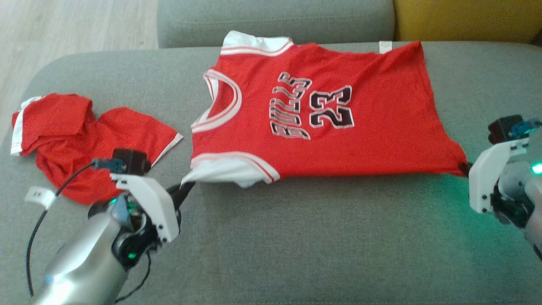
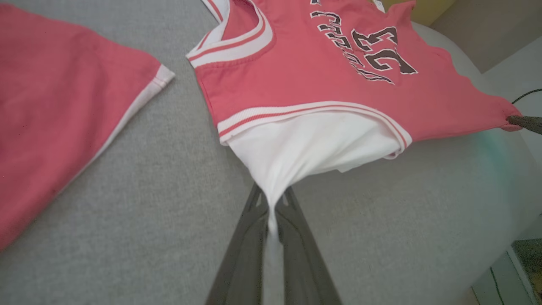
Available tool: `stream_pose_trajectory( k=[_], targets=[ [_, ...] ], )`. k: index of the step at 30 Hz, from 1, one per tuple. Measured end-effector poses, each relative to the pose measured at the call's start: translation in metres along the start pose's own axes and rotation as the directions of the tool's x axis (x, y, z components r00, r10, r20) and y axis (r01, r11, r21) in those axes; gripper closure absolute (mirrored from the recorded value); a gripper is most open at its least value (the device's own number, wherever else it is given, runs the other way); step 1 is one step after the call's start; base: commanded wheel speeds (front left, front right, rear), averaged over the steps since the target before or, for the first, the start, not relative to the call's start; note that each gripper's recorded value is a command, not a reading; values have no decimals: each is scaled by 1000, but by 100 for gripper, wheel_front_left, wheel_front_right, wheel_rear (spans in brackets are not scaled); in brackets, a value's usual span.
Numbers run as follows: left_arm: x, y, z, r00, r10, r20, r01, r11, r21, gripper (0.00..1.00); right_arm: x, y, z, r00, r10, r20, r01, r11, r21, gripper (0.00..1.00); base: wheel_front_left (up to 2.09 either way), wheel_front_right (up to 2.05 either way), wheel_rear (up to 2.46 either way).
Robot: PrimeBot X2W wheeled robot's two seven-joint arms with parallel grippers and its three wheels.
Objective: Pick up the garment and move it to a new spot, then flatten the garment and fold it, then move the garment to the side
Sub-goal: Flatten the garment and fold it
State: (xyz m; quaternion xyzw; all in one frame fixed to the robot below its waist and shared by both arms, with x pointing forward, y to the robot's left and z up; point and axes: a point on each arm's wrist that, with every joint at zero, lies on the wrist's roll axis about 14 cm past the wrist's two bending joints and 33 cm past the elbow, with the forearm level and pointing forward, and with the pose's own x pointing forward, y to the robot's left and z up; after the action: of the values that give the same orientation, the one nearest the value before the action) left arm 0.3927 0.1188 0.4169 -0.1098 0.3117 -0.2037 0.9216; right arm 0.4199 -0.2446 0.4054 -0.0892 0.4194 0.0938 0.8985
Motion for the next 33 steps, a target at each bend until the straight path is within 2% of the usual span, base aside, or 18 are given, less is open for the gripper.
stream_pose_trajectory(
  k=[11, 18, 27, 29, 33],
  targets=[
    [-34, -21, -26, 987, -102, -124, 87, 989, -119, 100, -27, -7, -48, 987, 21, -159, -21, 1000, 2, 100, 0, 0, 0],
    [-62, -33, -55, 956, -156, -249, 115, 978, -172, 100, -46, 2, -75, 969, 82, -231, -85, 996, -1, 100, 0, 0, 0],
    [-88, -53, -67, 912, -239, -333, 175, 961, -213, 100, -66, 6, -117, 909, 140, -393, -128, 990, 56, 100, 0, 0, 0],
    [-92, -55, -70, 904, -249, -348, 180, 959, -220, 100, -69, 7, -121, 902, 146, -406, -133, 989, 60, 100, 0, 0, 0],
    [-93, -54, -62, 913, -245, -327, 181, 960, -214, 100, -70, 3, -111, 917, 152, -370, -127, 988, 89, 100, 0, 0, 0]
  ],
)
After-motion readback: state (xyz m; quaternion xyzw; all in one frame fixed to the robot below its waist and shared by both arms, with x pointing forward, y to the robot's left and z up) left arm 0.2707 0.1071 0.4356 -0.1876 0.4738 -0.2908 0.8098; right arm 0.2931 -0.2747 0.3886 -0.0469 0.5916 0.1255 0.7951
